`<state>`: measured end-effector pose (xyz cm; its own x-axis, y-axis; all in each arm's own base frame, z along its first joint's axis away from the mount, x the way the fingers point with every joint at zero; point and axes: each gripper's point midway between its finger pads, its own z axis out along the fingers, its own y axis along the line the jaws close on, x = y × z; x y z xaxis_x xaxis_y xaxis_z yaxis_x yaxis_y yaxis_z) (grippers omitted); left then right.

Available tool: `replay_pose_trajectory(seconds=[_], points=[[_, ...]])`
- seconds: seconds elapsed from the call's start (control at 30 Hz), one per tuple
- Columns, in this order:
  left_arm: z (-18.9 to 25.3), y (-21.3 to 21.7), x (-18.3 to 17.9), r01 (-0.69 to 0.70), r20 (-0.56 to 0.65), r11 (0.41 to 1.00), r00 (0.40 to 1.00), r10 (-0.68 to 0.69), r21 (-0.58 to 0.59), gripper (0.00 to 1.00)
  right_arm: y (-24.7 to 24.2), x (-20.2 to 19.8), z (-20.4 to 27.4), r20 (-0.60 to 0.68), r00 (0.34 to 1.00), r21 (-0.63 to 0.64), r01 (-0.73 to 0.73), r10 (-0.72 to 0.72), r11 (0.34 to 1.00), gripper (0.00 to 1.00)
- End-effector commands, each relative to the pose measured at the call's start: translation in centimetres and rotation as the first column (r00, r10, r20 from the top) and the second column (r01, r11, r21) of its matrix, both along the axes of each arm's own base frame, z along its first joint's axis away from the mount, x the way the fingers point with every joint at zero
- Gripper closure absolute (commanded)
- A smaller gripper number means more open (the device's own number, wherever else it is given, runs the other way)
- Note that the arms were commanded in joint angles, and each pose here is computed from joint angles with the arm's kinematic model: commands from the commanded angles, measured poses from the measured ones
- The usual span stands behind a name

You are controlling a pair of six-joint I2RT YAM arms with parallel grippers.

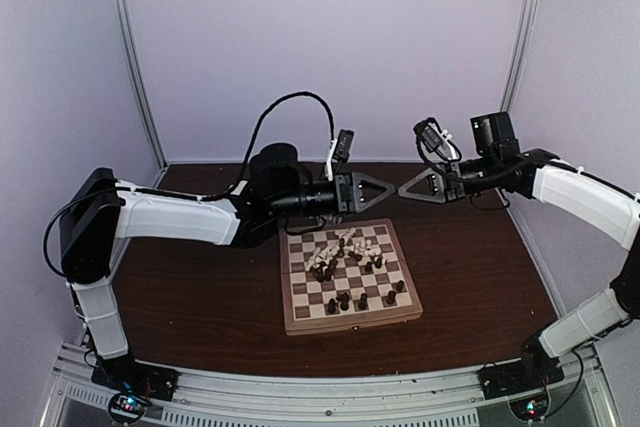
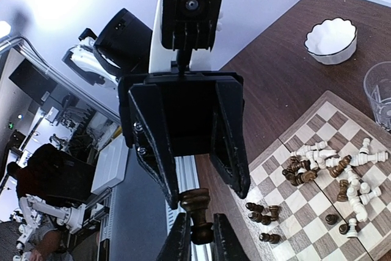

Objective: Set up the chess pieces on the board
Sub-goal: Pass from the left arm to the right, then place the pawn at b7.

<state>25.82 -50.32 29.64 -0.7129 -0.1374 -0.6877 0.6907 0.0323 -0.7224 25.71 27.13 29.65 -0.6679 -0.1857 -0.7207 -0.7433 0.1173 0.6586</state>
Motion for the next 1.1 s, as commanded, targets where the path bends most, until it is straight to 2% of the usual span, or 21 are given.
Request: replay_pose_trajectory(seconds=[0.0, 0.17, 0.33, 0.53, 0.7, 0.9, 1.07], points=[[0.5, 1.3, 0.9, -0.083, 0.051, 0.996, 0.995, 0.081, 0.042, 0.6, -0.4, -0.1, 0.3, 0.072, 0.997, -0.047, 0.007, -0.004, 0.999, 1.0], [0.6, 2.2, 0.4, -0.097, 0.104, 0.99, 0.991, 0.086, 0.106, 0.56, -1.4, 0.2, -0.9, 0.159, 0.987, -0.166, 0.05, -0.023, 0.985, 1.0], [0.0, 3.9, 0.5, -0.132, 0.199, 0.954, 0.977, 0.079, 0.268, 0.54, -2.5, 0.3, -1.6, 0.267, 0.964, -0.298, 0.089, -0.007, 0.95, 1.0], [-1.3, 8.3, 2.8, -0.215, 0.257, 0.833, 0.962, 0.091, 0.51, 0.53, -3.4, 0.1, -1.8, 0.338, 0.94, -0.418, 0.109, 0.043, 0.902, 1.0], [-1.9, 12.0, 4.9, -0.298, 0.309, 0.724, 0.943, 0.122, 0.622, 0.52, -3.8, 0.1, -1.9, 0.38, 0.921, -0.489, 0.127, 0.08, 0.863, 1.0], [-3.3, 15.8, 6.5, -0.378, 0.357, 0.625, 0.919, 0.166, 0.683, 0.48, -3.8, -0.3, -2.2, 0.426, 0.891, -0.582, 0.135, 0.159, 0.802, 1.0], [-4.9, 18.2, 7.0, -0.435, 0.379, 0.589, 0.898, 0.225, 0.681, 0.45, -3.3, -0.3, -2.8, 0.456, 0.857, -0.648, 0.134, 0.24, 0.75, 1.0]])
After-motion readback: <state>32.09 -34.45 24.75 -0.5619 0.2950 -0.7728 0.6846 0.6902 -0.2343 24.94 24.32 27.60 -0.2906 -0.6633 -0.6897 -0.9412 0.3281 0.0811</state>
